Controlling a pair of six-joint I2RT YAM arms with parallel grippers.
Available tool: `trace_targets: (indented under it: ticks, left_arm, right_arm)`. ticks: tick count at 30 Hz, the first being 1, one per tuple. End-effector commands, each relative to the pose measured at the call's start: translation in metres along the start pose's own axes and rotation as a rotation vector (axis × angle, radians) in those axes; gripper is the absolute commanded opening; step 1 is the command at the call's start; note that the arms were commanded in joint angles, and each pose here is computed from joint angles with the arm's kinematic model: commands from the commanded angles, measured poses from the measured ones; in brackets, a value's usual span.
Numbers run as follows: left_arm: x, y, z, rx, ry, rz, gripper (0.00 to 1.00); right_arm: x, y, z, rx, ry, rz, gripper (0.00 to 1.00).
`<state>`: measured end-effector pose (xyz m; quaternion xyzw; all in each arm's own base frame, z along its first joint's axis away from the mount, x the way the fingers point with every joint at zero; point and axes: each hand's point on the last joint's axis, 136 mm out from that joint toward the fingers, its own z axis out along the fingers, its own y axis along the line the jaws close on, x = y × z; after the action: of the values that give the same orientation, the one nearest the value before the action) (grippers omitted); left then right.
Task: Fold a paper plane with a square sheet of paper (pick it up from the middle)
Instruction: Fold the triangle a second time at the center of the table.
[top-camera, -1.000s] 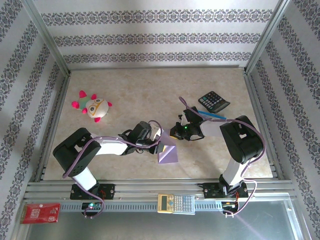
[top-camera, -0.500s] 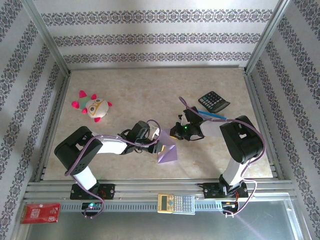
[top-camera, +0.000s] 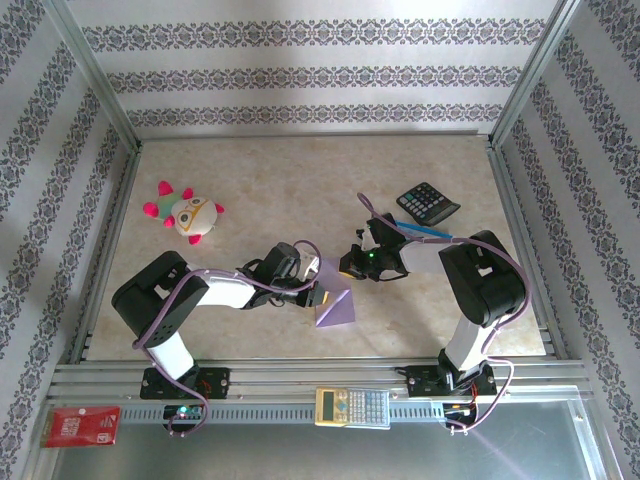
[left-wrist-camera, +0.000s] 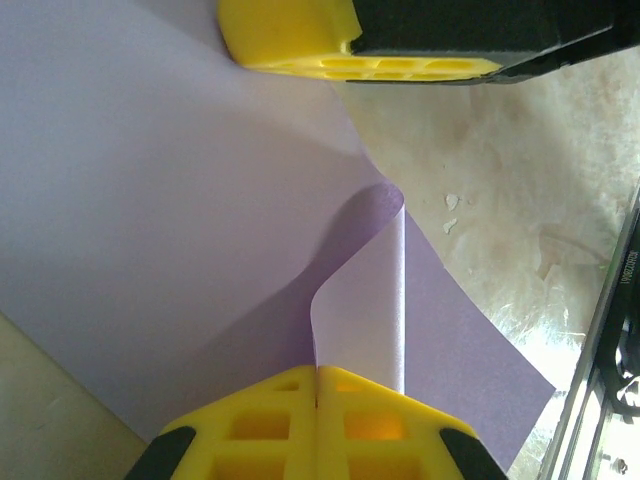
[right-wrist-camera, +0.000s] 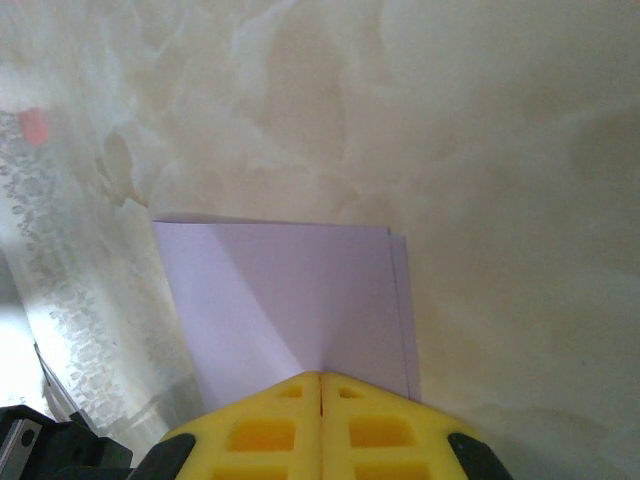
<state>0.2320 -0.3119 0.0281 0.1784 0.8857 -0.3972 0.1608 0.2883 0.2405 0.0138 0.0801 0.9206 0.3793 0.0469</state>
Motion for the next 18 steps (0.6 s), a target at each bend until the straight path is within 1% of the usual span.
trace_targets:
  ticks: [1, 11, 18]
  left_arm:
    - [-0.0023, 0.0048, -0.0016, 0.006, -0.016, -0.01, 0.07]
    - [-0.0027, 0.0054, -0.0049, 0.008, -0.038, -0.024, 0.06]
    - [-0.004, 0.0073, -0.0026, -0.002, -0.031, -0.03, 0.06]
  right_arm:
    - [0.0165, -0.0359, 0.0088, 0.102, 0.045, 0.061, 0.06]
    - [0.0169, -0.0369, 0.0092, 0.104, 0.047, 0.067, 0.06]
    - [0.0177, -0.0371, 0.0096, 0.105, 0.048, 0.068, 0.06]
